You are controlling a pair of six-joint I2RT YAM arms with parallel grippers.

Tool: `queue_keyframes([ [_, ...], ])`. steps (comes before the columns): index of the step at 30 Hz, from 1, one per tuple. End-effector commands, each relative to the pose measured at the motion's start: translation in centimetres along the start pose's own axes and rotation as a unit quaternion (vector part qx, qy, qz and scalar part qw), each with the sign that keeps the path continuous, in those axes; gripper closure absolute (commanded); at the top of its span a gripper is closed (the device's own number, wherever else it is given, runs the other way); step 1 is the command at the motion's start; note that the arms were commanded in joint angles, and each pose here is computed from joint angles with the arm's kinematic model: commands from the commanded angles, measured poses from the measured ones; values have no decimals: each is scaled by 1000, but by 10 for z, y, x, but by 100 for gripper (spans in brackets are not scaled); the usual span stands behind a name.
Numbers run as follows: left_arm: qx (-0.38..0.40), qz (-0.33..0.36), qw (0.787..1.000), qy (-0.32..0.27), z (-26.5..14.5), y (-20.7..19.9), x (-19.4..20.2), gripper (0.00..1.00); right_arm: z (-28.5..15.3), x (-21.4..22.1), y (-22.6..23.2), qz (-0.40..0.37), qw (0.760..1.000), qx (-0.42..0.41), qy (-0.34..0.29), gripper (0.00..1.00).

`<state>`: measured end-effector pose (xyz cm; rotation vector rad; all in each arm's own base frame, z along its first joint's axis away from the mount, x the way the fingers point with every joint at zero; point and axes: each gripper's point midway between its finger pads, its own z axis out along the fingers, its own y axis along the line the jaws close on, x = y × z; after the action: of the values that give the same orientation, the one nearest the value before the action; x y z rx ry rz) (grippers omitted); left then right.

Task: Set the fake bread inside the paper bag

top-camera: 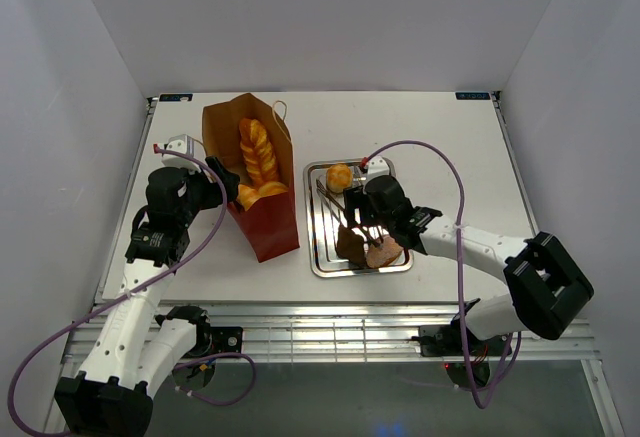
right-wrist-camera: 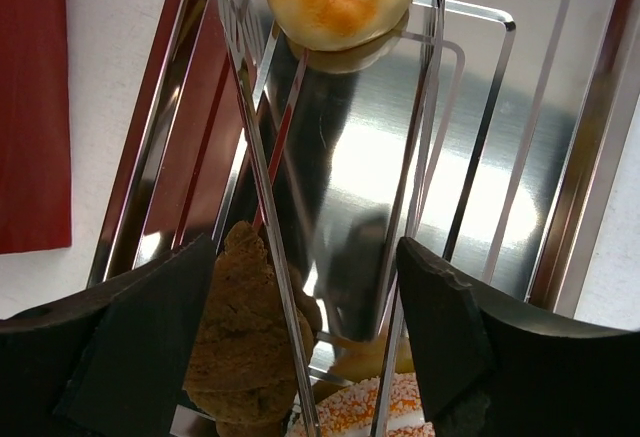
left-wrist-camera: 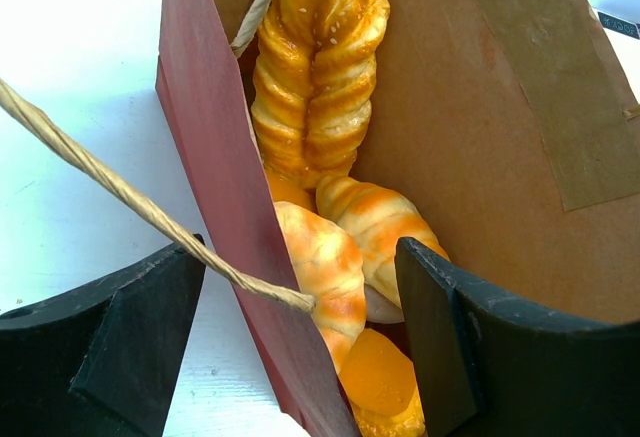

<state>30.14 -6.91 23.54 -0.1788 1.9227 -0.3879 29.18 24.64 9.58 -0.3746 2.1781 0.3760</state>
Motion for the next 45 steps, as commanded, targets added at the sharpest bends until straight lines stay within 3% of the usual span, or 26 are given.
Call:
queue_keyframes([
  [1, 7, 0, 1000, 7, 1, -2, 5, 13, 2, -15, 3, -7, 1000, -5, -22, 20],
  [7, 9, 0, 1000, 6, 1, -3, 4, 14, 7, -4, 4, -13, 1000, -10, -5, 7],
  [21, 10, 1, 1000, 8, 2, -3, 5, 14, 27, 16, -6, -20, 999, 23, 30, 10],
  [25, 10, 0, 1000, 7, 1, -4, 4, 14, 27, 13, -6, -18, 999, 24, 26, 19],
  [29, 12, 0, 1000, 7, 1, -5, 4, 14, 22, 4, -6, -8, 1000, 26, 11, 34],
  [30, 11, 0, 1000, 8, 1, -4, 5, 14, 21, 1, -5, -7, 1000, 25, 6, 42],
  [36, 11, 0, 1000, 8, 1, -4, 5, 14, 17, -6, -7, -8, 999, 33, 4, 57],
  [45, 8, 1, 1000, 9, 2, -3, 6, 14, -6, -39, -2, 1, 999, 23, -35, 59],
])
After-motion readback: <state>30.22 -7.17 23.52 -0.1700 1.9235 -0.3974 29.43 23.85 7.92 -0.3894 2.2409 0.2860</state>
